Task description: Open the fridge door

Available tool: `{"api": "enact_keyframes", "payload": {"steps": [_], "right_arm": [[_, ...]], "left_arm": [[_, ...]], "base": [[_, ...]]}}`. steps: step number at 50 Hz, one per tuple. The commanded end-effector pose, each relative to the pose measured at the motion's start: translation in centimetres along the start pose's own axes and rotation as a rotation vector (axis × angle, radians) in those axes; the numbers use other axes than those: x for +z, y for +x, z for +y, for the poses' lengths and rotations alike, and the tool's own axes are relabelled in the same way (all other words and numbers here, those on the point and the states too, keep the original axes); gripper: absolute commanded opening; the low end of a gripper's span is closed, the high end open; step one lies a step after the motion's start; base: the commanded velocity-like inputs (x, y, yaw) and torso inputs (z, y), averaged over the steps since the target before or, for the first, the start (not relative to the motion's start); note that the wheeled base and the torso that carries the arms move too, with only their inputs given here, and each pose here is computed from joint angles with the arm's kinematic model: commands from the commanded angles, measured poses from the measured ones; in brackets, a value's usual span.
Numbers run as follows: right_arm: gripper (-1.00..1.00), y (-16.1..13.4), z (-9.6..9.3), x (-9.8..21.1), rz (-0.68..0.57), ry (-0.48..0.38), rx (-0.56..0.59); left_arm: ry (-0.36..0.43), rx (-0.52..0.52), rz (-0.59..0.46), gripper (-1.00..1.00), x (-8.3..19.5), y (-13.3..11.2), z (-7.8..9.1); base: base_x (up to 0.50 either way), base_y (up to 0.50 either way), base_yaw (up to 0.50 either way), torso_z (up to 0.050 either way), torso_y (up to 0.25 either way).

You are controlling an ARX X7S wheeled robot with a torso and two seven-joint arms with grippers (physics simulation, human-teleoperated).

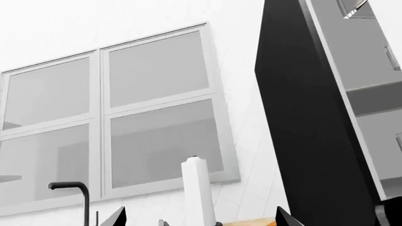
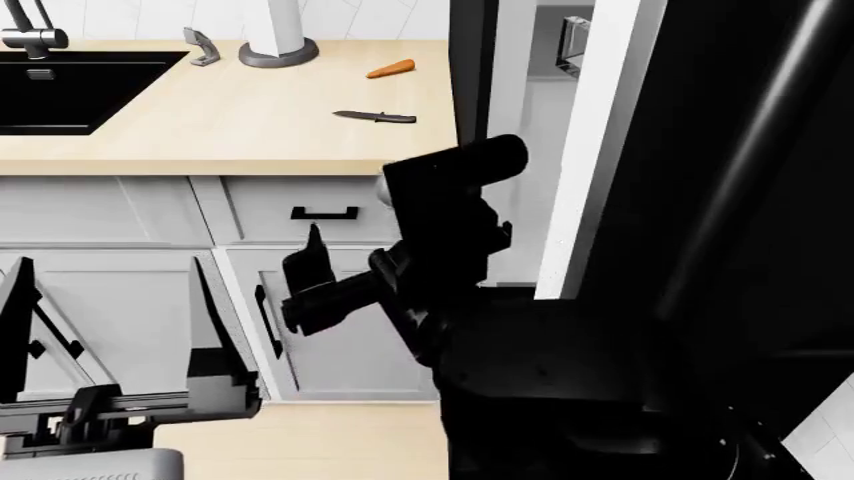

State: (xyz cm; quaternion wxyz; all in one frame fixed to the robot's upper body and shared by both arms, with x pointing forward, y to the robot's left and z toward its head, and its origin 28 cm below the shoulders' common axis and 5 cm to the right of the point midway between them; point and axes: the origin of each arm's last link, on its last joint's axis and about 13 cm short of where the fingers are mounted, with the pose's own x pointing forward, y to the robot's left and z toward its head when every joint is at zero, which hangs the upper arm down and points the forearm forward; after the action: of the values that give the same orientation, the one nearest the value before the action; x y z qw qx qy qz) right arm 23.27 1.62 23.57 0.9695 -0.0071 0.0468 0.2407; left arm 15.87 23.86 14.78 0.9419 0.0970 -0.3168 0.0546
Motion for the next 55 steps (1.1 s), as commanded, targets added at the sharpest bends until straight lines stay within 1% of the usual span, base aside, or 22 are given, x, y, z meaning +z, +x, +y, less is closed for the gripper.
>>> {"api": "enact_keyframes", "payload": {"steps": [1, 6, 12, 15, 18, 22, 32, 43, 50, 55], "right_arm": [[1.0, 2.8, -0.3, 0.5, 0.068, 0.026, -0.067], [1.0, 4.2, -0.9, 0.5, 0.097, 0.038, -0.1], [1.0, 5.6, -1.2, 0.3, 0.129, 0.063, -0.134], [1.0, 6.1, -1.3, 0.4, 0.138, 0.093, -0.156], [1.0, 6.4, -1.2, 0.6, 0.14, 0.108, -0.158], [1.0, 6.8, -1.2, 0.6, 0.141, 0.1, -0.152], [1.0, 8.6, -2.0, 1.2, 0.157, 0.139, -0.195], [1.0, 9.9, -3.4, 2.3, 0.161, 0.266, -0.279], [1.0, 10.8, -4.3, 2.1, 0.184, 0.343, -0.388], [1.0, 11.5, -5.2, 2.1, 0.194, 0.388, -0.443]], "left_arm": [[-0.002, 0.004, 0.0, 1.0, 0.0, 0.0, 0.1], [-0.002, 0.004, -0.001, 1.0, -0.3, 0.5, -0.1], [-0.003, 0.002, -0.001, 1.0, -0.3, 0.5, -0.1], [-0.004, 0.002, 0.0, 1.0, -0.4, 0.7, -0.2], [-0.005, 0.002, 0.0, 1.0, -0.3, 0.5, -0.1], [-0.007, 0.003, 0.0, 1.0, 0.0, 0.1, 0.1], [-0.011, 0.002, 0.002, 1.0, -0.7, 1.1, -0.2], [-0.014, 0.002, 0.003, 1.0, 0.0, -0.1, 0.2], [-0.013, 0.004, 0.003, 1.0, 0.2, -0.3, 0.3], [-0.013, 0.005, 0.003, 1.0, 0.1, -0.2, 0.3]], "base": [[0.0, 0.0, 0.0, 0.0, 0.0], [0.0, 0.0, 0.0, 0.0, 0.0], [0.0, 0.0, 0.0, 0.0, 0.0], [0.0, 0.0, 0.0, 0.0, 0.0], [0.0, 0.0, 0.0, 0.0, 0.0], [0.0, 0.0, 0.0, 0.0, 0.0], [0.0, 0.0, 0.0, 0.0, 0.0], [0.0, 0.0, 0.0, 0.0, 0.0], [0.0, 0.0, 0.0, 0.0, 0.0], [0.0, 0.0, 0.0, 0.0, 0.0]]}}
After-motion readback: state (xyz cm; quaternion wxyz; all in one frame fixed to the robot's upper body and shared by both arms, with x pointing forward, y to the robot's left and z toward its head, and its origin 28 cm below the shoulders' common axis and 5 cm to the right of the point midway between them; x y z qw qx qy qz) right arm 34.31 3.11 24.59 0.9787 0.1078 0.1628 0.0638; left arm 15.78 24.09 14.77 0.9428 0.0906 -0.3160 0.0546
